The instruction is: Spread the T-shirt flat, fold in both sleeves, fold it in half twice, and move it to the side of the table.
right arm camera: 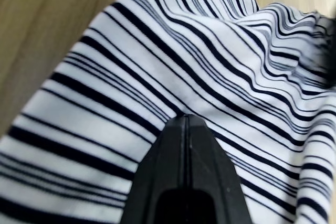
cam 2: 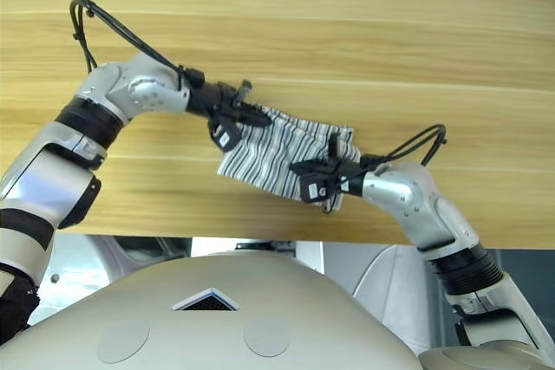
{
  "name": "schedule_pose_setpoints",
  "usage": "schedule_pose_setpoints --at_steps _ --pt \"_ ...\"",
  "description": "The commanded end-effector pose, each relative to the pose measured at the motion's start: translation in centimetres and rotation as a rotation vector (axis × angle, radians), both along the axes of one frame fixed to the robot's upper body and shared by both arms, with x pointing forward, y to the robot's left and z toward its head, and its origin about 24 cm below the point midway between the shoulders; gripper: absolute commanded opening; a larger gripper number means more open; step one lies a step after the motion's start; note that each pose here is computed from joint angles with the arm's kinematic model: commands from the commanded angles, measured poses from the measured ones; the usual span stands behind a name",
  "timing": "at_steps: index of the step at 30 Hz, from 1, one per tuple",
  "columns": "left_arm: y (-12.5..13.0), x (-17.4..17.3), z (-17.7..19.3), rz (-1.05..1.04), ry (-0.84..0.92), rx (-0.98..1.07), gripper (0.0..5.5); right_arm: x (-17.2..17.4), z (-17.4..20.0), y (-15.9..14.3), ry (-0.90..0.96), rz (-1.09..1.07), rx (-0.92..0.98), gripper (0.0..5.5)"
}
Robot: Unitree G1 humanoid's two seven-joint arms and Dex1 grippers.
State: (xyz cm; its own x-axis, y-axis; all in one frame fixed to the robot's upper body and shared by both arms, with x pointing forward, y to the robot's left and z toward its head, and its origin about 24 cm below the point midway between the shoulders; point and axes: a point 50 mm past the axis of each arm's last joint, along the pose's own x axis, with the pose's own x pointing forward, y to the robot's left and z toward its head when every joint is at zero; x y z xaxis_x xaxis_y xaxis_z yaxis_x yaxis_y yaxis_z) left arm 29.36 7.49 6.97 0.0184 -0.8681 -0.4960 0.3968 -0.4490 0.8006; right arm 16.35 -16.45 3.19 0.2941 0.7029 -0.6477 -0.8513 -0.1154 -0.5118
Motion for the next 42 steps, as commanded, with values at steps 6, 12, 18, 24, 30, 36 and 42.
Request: schedule_pose_setpoints --at_steps 6,12,18,24,30,36,42 --pt "6.2 4.8 -2.6 0.473 -0.083 0.220 0.04 -1.3 -2.3 -0.8 0.113 -0.029 -0.073 0.00" --pt "8.1 5.7 -0.9 0.641 -0.062 0.011 0.04 -0.4 -0.6 -0.9 0.049 -0.079 0.016 0.00" --pt "8.7 5.3 0.6 0.671 -0.002 -0.257 0.04 1.9 3.8 -2.2 -0.117 -0.216 0.185 0.00" --pt "10.3 3.8 -1.7 0.779 0.084 -0.339 0.04 2.8 4.8 -2.6 -0.157 -0.261 0.235 0.00" --pt "10.4 3.3 -2.5 0.807 0.114 -0.366 0.04 2.2 3.6 -1.1 -0.100 -0.200 0.229 0.00" --pt "10.1 3.0 -3.2 0.822 0.140 -0.376 0.04 1.1 3.7 -0.2 -0.050 -0.112 0.259 0.00" --pt "9.9 2.7 -4.2 0.853 0.158 -0.355 0.04 1.4 2.6 1.4 -0.009 -0.086 0.293 0.00"
